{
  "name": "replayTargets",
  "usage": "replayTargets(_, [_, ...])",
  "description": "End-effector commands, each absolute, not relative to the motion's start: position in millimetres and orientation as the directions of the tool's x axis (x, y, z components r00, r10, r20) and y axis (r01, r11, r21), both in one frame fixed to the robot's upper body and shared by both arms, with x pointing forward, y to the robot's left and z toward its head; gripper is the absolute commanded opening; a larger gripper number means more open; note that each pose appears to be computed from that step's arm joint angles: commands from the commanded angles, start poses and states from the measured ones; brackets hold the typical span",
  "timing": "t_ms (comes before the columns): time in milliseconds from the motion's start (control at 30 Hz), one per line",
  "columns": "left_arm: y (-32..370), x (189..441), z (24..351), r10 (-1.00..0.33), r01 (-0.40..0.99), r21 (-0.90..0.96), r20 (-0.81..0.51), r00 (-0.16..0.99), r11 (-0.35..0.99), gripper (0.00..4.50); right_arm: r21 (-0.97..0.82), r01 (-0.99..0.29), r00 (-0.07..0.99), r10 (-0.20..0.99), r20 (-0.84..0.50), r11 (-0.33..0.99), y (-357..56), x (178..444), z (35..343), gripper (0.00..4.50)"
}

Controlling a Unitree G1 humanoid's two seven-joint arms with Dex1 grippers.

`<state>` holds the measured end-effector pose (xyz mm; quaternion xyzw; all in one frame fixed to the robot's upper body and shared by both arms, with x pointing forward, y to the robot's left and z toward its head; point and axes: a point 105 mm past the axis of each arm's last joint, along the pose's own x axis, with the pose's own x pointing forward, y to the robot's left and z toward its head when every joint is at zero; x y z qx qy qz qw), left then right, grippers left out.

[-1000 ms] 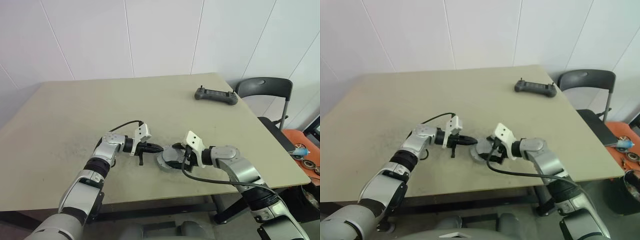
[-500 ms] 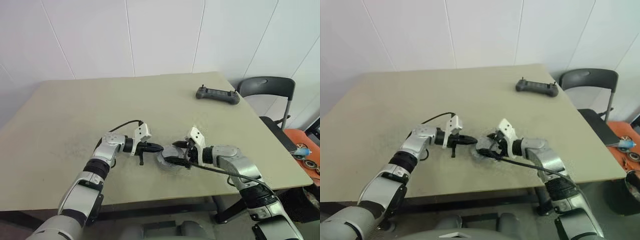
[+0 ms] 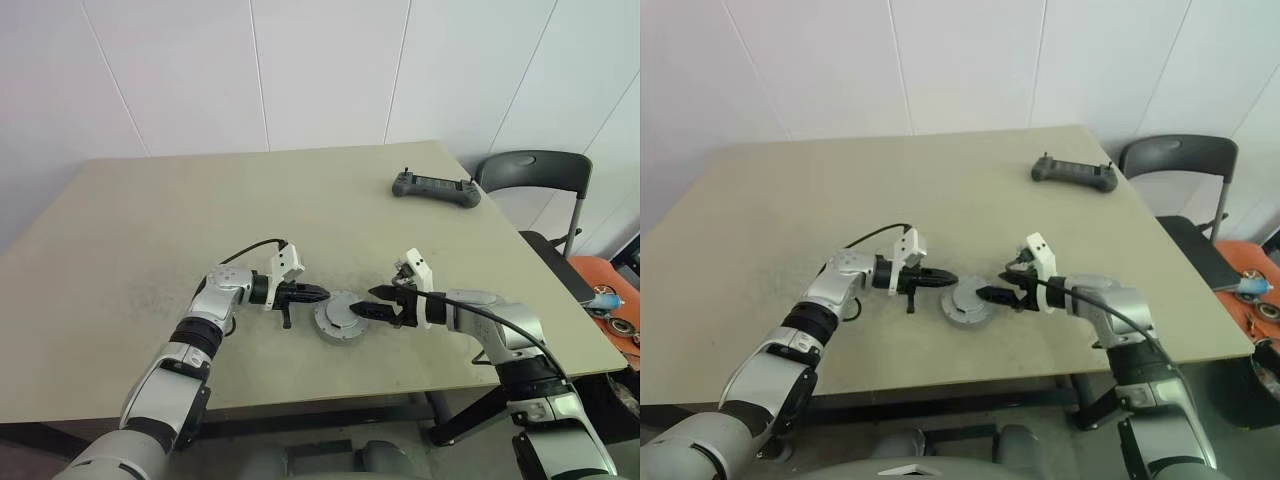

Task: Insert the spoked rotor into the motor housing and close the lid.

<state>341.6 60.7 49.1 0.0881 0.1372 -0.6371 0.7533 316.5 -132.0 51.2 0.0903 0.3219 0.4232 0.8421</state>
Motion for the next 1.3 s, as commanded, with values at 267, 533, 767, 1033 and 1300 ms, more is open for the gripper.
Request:
replayTargets(267, [64,339,39,-0.92,0.982,-0.067,-0.367,0.139,0.175,0.0,0.692,-0.513,0.221,0.858,-0.464,0.507,-109,261,33,4.48])
replayTargets(533, [59,311,26,-0.922,0.993,-0.098,-0.388,0.021,0.064,0.0,0.816,-0.266,0.335,0.843,-0.421,0.513,-95,292,35,4.48])
replayTargets(767, [63,312,26,-0.916,0.993,-0.07,-0.398,0.056,0.091,0.0,0.85,-0.281,0.333,0.876,-0.349,0.445,-78,295,50,2.51])
replayTargets(1033, [63,312,26,-0.917,0.992,-0.081,-0.395,0.055,0.094,0.0,0.879,-0.298,0.341,0.902,-0.266,0.372,-72,294,61,1.88])
replayTargets(1300, [63,315,27,-0.92,0.99,-0.081,-0.386,0.072,0.111,0.0,0.88,-0.319,0.341,0.909,-0.239,0.352,-69,294,66,1.37])
